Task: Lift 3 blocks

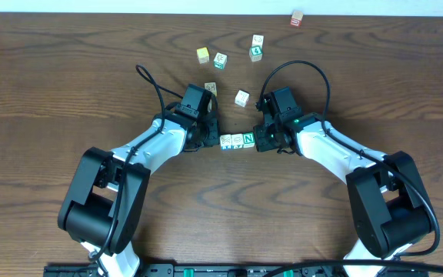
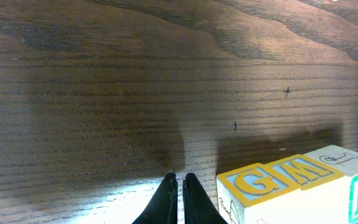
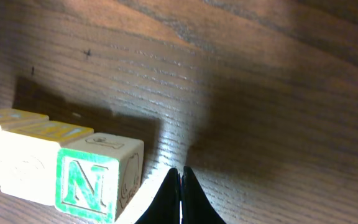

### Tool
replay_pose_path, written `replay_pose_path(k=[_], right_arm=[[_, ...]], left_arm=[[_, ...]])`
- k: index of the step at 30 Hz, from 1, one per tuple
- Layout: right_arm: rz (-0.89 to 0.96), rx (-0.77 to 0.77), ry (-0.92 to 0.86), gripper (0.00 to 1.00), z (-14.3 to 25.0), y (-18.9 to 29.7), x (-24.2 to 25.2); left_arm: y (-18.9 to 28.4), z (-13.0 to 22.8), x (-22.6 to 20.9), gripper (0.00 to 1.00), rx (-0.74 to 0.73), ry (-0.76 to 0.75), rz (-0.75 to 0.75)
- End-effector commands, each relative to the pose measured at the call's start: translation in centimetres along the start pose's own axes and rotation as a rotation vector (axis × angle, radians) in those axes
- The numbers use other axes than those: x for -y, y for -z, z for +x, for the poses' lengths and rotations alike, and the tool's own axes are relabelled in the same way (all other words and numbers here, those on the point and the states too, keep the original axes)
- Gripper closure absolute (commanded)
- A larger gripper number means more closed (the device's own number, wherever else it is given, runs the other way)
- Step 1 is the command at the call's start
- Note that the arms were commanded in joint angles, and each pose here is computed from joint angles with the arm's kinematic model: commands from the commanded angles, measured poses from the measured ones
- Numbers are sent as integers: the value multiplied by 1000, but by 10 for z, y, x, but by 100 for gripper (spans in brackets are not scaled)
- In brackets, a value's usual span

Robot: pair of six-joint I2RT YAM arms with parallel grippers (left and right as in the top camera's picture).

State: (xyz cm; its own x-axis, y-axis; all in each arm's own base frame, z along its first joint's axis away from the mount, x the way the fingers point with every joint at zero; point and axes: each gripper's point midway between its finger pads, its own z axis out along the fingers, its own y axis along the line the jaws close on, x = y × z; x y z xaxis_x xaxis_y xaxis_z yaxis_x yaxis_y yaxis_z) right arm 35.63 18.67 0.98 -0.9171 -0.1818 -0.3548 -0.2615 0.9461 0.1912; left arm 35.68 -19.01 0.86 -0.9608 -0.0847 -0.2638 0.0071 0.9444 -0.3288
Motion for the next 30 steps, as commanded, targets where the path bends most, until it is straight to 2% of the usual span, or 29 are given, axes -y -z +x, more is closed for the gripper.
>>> replay_pose_path(k=[1, 19, 30], right_arm=[[-11, -1, 15, 99, 1, -4, -2], [-32, -1, -15, 99, 0, -4, -5], [-38, -22, -61, 99, 5, -4, -7]], left_arm=[[-4, 0, -5, 93, -4, -5, -19], [-7, 9, 11, 92, -13, -44, -4], [-16, 16, 6, 93, -41, 26, -23]])
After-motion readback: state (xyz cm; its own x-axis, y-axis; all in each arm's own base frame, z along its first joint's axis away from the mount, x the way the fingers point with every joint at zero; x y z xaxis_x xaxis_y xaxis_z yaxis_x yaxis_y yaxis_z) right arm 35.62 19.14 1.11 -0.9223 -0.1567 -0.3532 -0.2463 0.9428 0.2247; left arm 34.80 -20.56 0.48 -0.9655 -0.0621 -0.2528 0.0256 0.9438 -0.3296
